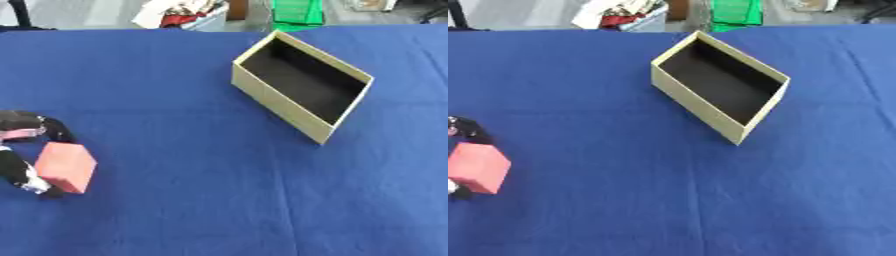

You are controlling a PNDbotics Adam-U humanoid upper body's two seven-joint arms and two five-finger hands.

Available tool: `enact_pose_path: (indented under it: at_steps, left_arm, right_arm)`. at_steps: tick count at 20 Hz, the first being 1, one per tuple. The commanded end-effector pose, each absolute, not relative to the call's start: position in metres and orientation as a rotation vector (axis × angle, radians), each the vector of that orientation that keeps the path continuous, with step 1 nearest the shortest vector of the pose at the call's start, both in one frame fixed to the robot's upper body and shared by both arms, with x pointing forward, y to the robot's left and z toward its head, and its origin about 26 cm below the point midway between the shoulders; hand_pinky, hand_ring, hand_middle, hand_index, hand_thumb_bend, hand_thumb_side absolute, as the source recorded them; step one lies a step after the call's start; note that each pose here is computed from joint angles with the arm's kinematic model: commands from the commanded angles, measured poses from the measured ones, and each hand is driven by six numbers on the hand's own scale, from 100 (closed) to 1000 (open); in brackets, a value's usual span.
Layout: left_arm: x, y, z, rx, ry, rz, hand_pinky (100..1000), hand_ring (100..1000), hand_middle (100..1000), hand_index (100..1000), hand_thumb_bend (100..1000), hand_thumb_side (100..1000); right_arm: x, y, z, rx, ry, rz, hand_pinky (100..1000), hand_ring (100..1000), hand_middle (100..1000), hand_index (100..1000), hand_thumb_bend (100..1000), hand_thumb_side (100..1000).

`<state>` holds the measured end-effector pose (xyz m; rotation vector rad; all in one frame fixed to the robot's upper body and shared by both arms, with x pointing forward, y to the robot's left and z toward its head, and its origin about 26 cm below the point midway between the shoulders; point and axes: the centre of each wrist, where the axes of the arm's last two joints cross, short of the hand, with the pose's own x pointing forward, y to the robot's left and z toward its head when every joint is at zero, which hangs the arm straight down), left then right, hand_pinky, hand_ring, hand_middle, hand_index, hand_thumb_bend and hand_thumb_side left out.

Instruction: Pick up objects on the table and place them in the box.

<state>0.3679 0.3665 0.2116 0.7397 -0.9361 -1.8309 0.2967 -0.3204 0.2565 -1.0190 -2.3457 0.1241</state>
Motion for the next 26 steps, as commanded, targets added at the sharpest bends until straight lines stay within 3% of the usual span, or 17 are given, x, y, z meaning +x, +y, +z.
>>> enact_pose_path:
  at_steps: [1,5,14,20,26]
  left_arm:
    - [0.367,0.369,0.221,0.788,-0.939,-1.832,849,861,860,902,698,619]
    - [0.366,0.366,0.224,0.812,-0.963,-1.827,818,801,800,828,683,595]
    - [0.358,0.356,0.232,0.912,-1.021,-1.833,780,745,740,766,646,502]
    - [0.356,0.353,0.237,0.930,-1.047,-1.819,747,711,715,746,534,316]
    - [0.354,0.350,0.248,0.962,-1.097,-1.772,737,700,708,742,445,215]
  right_arm:
    - [0.295,-0.322,0.263,-1.034,-2.362,0.128,811,786,778,825,100,953]
    - [0.295,-0.322,0.263,-1.035,-2.360,0.125,812,786,778,826,100,954]
    - [0.295,-0.323,0.261,-1.036,-2.354,0.117,812,786,778,826,100,954]
    - [0.295,-0.324,0.261,-1.040,-2.351,0.114,812,786,777,826,100,954]
    - [0.295,-0.324,0.261,-1.042,-2.350,0.114,812,786,778,826,100,953]
